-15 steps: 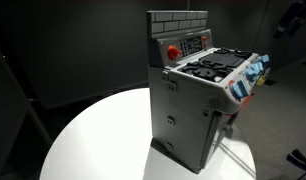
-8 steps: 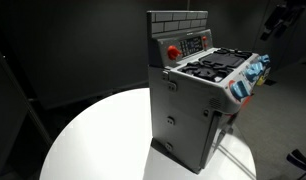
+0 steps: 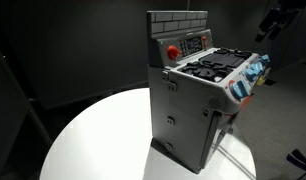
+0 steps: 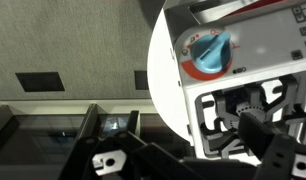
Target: Press the top right orange button on the stove
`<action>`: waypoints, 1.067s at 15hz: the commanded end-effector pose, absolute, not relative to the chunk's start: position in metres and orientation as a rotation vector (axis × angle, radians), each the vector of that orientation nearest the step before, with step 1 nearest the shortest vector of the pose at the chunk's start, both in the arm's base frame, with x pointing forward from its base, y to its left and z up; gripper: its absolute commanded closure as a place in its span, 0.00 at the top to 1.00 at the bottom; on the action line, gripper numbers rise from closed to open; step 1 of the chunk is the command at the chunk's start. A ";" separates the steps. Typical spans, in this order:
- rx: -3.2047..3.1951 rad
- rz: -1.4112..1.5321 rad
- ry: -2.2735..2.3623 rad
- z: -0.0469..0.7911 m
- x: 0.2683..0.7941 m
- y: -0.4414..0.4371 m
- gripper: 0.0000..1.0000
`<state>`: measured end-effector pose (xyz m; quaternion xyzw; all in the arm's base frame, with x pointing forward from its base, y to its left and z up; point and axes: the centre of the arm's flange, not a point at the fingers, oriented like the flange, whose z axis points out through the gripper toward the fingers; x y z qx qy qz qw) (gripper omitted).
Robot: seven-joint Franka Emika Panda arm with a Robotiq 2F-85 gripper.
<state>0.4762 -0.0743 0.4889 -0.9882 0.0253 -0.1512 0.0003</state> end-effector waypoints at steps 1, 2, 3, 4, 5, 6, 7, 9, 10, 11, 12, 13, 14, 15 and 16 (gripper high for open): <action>-3.083 -0.550 0.030 0.484 0.503 -0.059 1.00; -3.078 -0.572 0.009 0.481 0.509 -0.052 1.00; -3.073 -0.593 -0.013 0.479 0.516 -0.046 1.00; -3.076 -0.613 -0.024 0.477 0.522 -0.040 1.00; -3.073 -0.629 -0.045 0.476 0.527 -0.034 1.00; -3.072 -0.642 -0.060 0.475 0.534 -0.029 1.00; -3.073 -0.657 -0.068 0.473 0.540 -0.026 1.00; -3.070 -0.682 -0.086 0.471 0.552 -0.020 1.00; -3.068 -0.694 -0.094 0.471 0.557 -0.018 1.00; -3.068 -0.704 -0.096 0.471 0.562 -0.016 1.00; -3.062 -0.715 -0.101 0.471 0.568 -0.015 1.00; -3.058 -0.721 -0.107 0.471 0.573 -0.013 1.00; -3.054 -0.731 -0.115 0.471 0.577 -0.011 1.00; -3.050 -0.738 -0.122 0.472 0.581 -0.009 1.00; -3.046 -0.743 -0.129 0.472 0.585 -0.006 1.00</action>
